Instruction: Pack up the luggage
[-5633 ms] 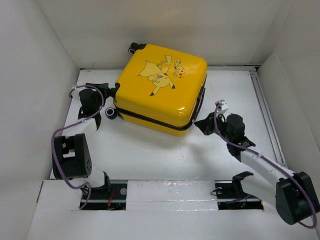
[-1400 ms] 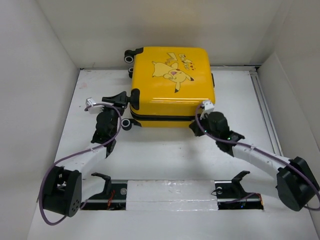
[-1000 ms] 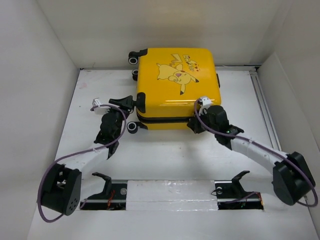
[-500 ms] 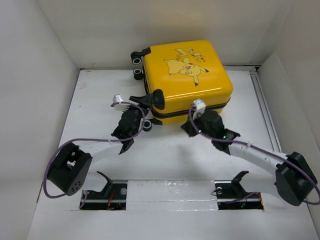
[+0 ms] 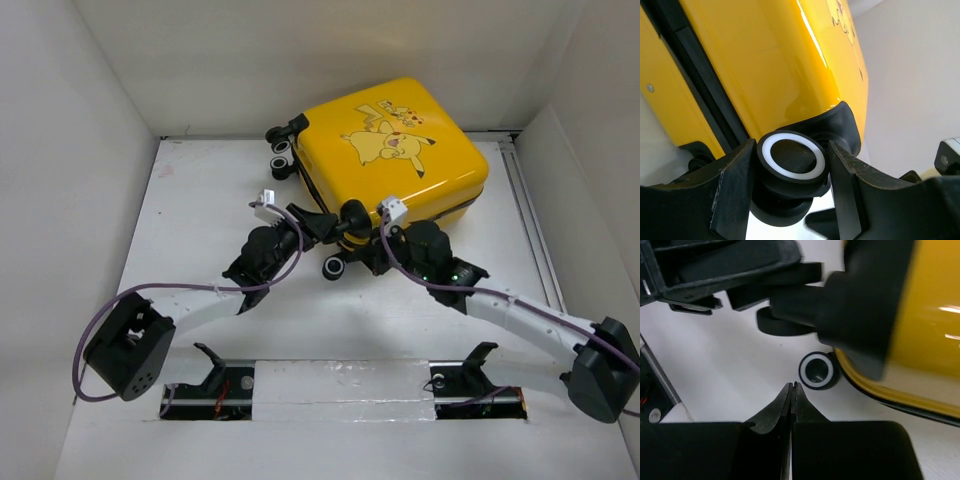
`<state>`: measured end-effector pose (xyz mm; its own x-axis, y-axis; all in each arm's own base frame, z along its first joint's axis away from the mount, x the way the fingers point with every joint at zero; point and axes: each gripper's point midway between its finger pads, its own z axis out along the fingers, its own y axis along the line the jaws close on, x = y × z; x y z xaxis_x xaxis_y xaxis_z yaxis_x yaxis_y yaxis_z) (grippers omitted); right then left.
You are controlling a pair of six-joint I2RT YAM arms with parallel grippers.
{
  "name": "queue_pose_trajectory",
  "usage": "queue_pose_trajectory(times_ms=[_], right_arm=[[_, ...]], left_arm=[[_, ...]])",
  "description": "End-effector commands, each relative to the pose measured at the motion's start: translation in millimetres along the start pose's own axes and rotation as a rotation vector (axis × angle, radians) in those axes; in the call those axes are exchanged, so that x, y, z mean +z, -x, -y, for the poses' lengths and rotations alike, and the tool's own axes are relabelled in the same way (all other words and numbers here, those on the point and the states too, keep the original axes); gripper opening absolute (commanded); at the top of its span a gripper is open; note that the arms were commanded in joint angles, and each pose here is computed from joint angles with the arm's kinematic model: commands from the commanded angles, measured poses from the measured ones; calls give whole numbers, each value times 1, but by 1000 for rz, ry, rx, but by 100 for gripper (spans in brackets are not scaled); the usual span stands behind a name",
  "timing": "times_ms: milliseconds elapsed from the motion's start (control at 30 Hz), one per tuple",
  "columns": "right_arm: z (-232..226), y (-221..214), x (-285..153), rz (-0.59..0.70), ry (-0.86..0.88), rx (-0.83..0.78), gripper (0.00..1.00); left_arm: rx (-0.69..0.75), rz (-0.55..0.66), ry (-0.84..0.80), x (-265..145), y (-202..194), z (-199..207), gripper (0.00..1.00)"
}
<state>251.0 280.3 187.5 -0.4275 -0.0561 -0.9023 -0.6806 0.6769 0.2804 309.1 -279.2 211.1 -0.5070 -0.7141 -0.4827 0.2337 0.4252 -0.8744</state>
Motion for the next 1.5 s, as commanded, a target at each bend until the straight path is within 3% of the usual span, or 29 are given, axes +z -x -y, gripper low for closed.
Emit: queue_pose_trajectory(times_ms=[0,133,200,233,333,367,433,500,833,1000,1200,1367,1467], right_arm=[[55,5,-26,74,-227,37,0],[123,-1,-63,185,-387,187,0],[153,9,-78,256,-450,208,12],[164,6,-81,251,-473,233,28],[192,21,-89,296,-490,251,36],[199,16,-83,284,-472,271,45],[190,29,-77,310,-321,224,55],[184,32,-67,304,-241,204,58],[211,40,-56,301,-306,114,61],[202,42,-56,305,-283,102,61],[212,40,-77,288,-436,136,62],[205,39,-55,270,-312,105,62],[206,48,-52,296,-297,83,41]], left_arm=[[-17,23,-127,-18,15,37,0],[15,79,-118,-19,29,42,0],[15,78,-116,-18,30,44,0],[16,81,-103,-17,32,40,0],[28,76,-101,-16,33,40,0],[29,77,-85,-17,36,36,0],[28,118,-105,-23,53,42,0],[29,142,-93,-28,63,39,0],[22,125,-108,-30,61,39,0],[22,125,-107,-30,61,39,0],[22,127,-93,-32,60,32,0],[4,107,-79,-32,52,24,0],[4,107,-79,-32,52,24,0]])
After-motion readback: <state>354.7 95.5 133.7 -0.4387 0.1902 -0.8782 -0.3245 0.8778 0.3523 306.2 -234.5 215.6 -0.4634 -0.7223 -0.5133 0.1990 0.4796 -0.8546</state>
